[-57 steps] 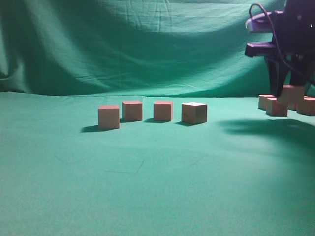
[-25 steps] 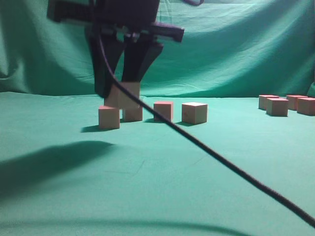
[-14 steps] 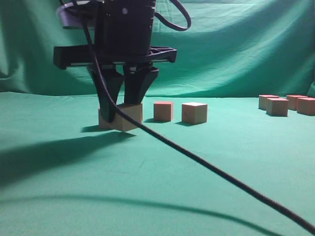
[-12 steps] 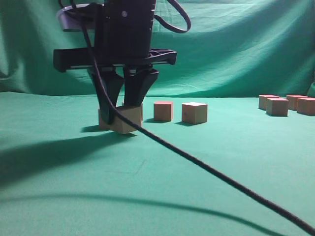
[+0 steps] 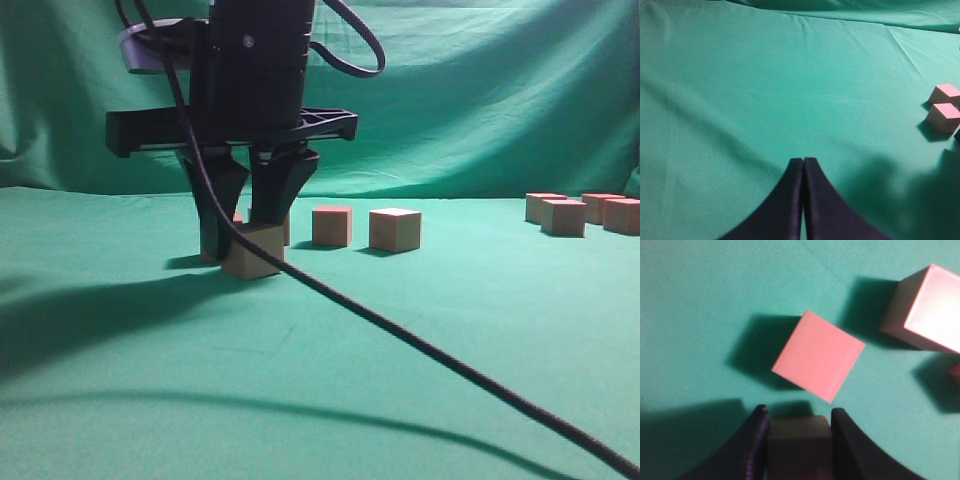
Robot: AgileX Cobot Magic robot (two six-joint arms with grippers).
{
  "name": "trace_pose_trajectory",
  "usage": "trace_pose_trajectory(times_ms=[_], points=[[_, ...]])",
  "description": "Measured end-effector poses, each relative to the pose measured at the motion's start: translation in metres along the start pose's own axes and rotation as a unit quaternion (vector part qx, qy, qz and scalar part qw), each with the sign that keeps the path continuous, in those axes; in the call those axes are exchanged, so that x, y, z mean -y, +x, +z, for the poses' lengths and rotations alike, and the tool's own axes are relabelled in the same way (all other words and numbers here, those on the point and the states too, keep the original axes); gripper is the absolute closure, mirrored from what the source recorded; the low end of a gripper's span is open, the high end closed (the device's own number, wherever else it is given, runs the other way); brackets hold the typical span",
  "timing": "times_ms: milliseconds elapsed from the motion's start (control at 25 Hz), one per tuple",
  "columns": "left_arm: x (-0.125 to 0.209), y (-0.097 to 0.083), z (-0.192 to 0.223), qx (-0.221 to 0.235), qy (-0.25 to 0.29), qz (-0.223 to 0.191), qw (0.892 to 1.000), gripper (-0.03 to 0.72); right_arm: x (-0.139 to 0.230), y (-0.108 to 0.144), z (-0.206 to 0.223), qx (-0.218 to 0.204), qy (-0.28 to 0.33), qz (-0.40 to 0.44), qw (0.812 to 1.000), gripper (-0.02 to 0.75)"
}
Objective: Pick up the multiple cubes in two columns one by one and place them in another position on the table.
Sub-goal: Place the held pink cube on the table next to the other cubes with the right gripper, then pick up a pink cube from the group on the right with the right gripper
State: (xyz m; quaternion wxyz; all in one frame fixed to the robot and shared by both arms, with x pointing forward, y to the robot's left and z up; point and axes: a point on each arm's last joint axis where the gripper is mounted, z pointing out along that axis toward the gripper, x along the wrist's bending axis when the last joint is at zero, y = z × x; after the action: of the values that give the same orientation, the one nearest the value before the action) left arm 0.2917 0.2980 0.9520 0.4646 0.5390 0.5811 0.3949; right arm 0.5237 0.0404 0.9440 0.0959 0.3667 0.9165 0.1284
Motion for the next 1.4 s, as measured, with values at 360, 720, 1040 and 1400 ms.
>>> trace_pose_trajectory(times_ms=[360, 720, 1040, 1400], points=[[0.000, 0.000, 0.000, 0.000, 0.000, 0.000, 1.000, 0.688, 0.001, 0.001, 0.006, 0.001, 0.004, 0.000, 1.000, 0.221], [0.000, 0.000, 0.000, 0.000, 0.000, 0.000, 1.000, 0.688, -0.020, -0.007, -0.040, 0.027, 0.054, 0.006, 0.998, 0.172], [0.000, 0.000, 0.000, 0.000, 0.000, 0.000, 1.000, 0.688, -0.039, -0.038, -0.114, 0.098, -0.021, 0.000, 0.995, 0.172], [0.000, 0.000, 0.000, 0.000, 0.000, 0.000, 1.000, 0.688, 0.019, -0.189, -0.176, 0.156, -0.030, 0.190, 0.969, 0.172]])
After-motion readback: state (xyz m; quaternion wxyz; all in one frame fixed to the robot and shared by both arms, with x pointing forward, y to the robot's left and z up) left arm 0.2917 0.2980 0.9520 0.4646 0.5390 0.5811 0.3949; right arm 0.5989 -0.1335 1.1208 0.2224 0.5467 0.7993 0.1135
